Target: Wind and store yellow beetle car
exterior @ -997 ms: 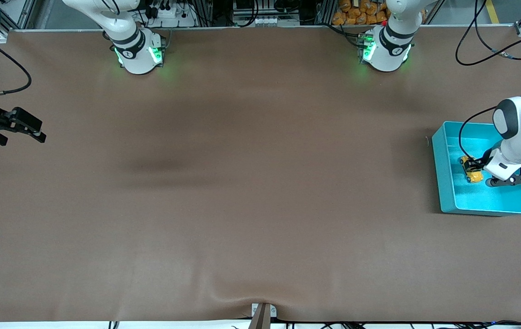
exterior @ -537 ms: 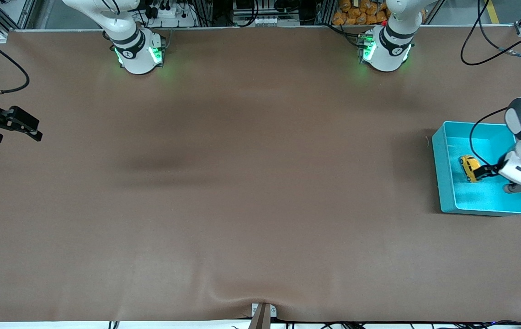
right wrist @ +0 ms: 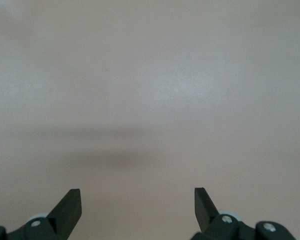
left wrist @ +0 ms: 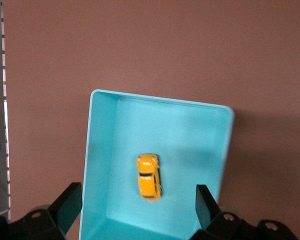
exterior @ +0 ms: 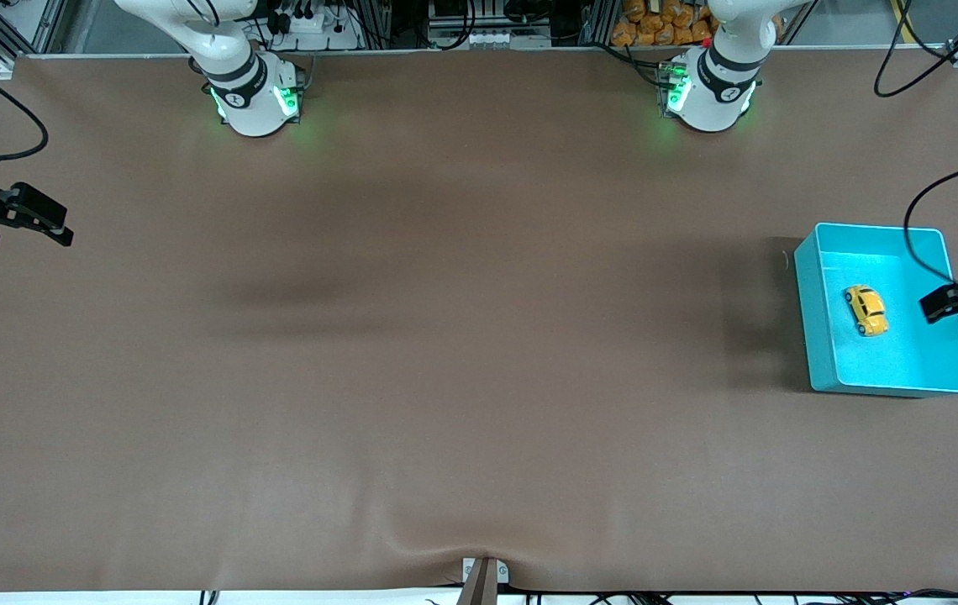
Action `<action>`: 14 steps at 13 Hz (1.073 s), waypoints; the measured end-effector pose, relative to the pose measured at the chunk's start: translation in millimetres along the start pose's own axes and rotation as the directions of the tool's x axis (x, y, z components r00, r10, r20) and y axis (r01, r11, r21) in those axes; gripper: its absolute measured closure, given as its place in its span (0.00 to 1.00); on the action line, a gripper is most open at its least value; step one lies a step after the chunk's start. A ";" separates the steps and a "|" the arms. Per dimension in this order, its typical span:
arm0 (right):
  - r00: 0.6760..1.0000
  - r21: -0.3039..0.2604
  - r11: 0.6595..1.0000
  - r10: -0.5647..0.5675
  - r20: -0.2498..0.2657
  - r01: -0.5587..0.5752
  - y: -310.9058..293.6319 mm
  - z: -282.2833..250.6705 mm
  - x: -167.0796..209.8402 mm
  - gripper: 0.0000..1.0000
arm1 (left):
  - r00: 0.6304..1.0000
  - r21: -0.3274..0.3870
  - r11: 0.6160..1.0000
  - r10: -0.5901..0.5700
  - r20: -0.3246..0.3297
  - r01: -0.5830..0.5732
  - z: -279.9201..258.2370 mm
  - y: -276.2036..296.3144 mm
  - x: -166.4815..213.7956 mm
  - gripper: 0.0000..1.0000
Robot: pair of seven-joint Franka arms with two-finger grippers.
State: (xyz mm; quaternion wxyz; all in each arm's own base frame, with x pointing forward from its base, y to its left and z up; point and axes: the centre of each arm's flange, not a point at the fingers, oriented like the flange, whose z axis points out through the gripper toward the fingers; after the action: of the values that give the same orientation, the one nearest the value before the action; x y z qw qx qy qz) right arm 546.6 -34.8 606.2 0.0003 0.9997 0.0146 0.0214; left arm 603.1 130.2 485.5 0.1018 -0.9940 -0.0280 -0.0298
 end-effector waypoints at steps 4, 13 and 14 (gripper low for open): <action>1.000 0.000 1.000 0.001 0.001 -0.001 0.4 -0.1 -0.2 0.00 | 0.999 -0.065 0.997 0.029 -0.029 -0.031 -118.9 39.5 -7.4 0.00; 1.000 0.000 1.000 0.007 0.001 -0.007 3.9 -0.1 -0.5 0.00 | 0.988 -0.145 0.978 0.155 0.001 -0.153 -210.3 145.2 -60.4 0.00; 1.000 0.000 1.000 0.007 0.001 -0.007 3.9 -0.1 -0.5 0.00 | 0.989 -0.165 0.975 0.149 0.005 -0.146 -212.4 157.2 -62.9 0.00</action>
State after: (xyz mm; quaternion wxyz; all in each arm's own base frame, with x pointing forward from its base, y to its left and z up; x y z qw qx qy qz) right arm 546.2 -38.7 606.3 0.0004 0.9997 0.0109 0.0209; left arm 538.7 -69.9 657.5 0.0213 -0.9985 0.0474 -0.0160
